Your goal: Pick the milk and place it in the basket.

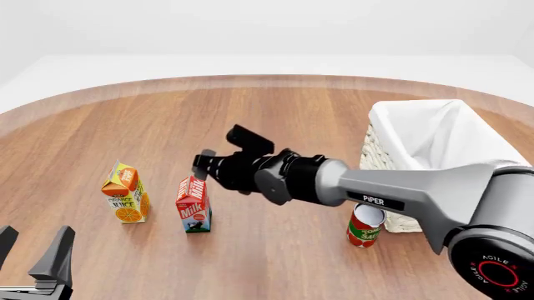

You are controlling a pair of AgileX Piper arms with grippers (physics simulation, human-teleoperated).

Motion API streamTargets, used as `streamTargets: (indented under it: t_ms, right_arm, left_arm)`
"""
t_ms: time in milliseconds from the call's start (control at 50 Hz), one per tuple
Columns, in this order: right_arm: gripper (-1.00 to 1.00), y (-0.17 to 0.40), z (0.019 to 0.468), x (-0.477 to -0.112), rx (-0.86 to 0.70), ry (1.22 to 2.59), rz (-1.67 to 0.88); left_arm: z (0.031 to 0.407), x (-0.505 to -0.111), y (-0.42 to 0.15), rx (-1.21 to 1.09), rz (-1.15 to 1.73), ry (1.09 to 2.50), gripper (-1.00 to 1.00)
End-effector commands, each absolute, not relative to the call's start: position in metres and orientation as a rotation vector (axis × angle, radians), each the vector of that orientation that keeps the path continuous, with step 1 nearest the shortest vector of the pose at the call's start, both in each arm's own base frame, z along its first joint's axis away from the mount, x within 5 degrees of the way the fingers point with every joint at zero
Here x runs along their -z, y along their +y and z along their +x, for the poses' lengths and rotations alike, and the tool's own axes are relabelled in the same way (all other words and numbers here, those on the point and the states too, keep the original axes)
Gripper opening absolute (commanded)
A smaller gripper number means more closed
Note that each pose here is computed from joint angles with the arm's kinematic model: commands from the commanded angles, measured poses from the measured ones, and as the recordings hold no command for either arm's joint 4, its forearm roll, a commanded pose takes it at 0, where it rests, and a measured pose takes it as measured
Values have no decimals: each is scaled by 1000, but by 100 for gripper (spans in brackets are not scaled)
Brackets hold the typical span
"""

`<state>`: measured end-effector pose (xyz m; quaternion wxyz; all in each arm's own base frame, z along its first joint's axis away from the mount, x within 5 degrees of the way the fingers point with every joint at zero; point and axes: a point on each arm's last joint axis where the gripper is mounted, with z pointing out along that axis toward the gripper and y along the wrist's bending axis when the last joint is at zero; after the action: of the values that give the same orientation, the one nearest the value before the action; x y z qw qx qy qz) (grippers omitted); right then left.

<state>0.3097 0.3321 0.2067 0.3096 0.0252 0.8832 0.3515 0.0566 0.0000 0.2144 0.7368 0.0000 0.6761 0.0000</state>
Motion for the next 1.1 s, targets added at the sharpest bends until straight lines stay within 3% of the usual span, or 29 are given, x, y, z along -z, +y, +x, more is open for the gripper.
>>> streamTargets:
  t_ms: [20, 1100]
  right_arm:
    - [100, 341, 309, -201, -927, 2344, 46]
    - [100, 366, 308, -163, -942, 2384, 45]
  left_arm:
    - [57, -214, 0, 0, 0, 1485, 100]
    - [57, -214, 0, 0, 0, 1485, 100]
